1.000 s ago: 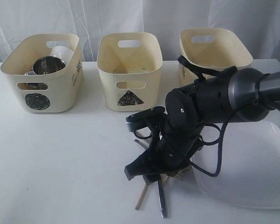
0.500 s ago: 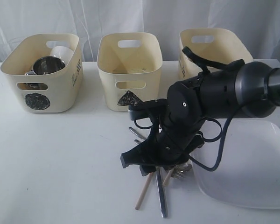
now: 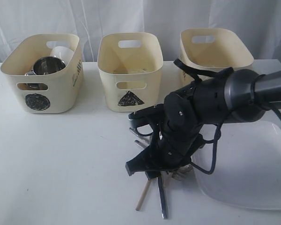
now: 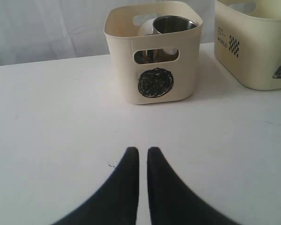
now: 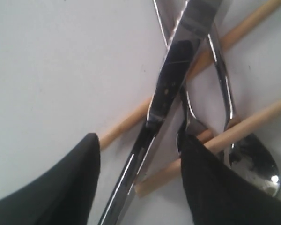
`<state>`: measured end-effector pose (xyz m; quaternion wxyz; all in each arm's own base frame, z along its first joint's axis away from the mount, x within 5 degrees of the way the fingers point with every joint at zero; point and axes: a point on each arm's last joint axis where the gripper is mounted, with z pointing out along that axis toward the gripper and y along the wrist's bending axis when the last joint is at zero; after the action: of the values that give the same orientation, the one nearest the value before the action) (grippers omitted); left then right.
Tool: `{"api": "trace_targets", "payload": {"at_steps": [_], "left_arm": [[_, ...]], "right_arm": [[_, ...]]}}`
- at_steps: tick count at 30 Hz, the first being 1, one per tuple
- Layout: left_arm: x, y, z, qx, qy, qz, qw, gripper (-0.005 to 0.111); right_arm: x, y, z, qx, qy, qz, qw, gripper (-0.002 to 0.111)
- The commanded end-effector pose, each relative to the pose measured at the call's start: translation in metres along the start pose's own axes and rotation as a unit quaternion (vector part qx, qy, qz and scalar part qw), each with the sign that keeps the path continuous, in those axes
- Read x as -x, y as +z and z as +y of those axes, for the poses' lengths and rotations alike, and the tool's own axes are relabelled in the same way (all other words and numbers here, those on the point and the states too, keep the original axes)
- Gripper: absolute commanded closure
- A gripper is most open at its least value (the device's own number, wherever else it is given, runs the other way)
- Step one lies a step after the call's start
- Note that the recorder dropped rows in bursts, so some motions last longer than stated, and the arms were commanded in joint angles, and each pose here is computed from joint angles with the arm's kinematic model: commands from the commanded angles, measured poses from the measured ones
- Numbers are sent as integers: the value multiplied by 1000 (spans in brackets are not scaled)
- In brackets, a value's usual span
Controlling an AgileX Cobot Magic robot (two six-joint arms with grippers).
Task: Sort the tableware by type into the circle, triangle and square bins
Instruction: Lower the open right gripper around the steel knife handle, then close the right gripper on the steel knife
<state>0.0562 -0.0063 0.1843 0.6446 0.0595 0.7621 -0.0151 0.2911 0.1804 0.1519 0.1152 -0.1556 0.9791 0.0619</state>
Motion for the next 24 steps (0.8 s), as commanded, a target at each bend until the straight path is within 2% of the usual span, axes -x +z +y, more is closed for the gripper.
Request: {"api": "trace_targets", "payload": {"at_steps": [1,18,24], "left_arm": [[-1,0,0,-1,-9,-3,1000,93],[-1,0,0,-1,-9,-3,1000,93],[-1,0,0,-1,-9,-3,1000,93]], "right_arm": [[-2,4,-1,-4,-12,16,1000,58],[-9,2,1,-7,-24,49,998,58],[-3,-20,4,4,-37,10,999,58]]}}
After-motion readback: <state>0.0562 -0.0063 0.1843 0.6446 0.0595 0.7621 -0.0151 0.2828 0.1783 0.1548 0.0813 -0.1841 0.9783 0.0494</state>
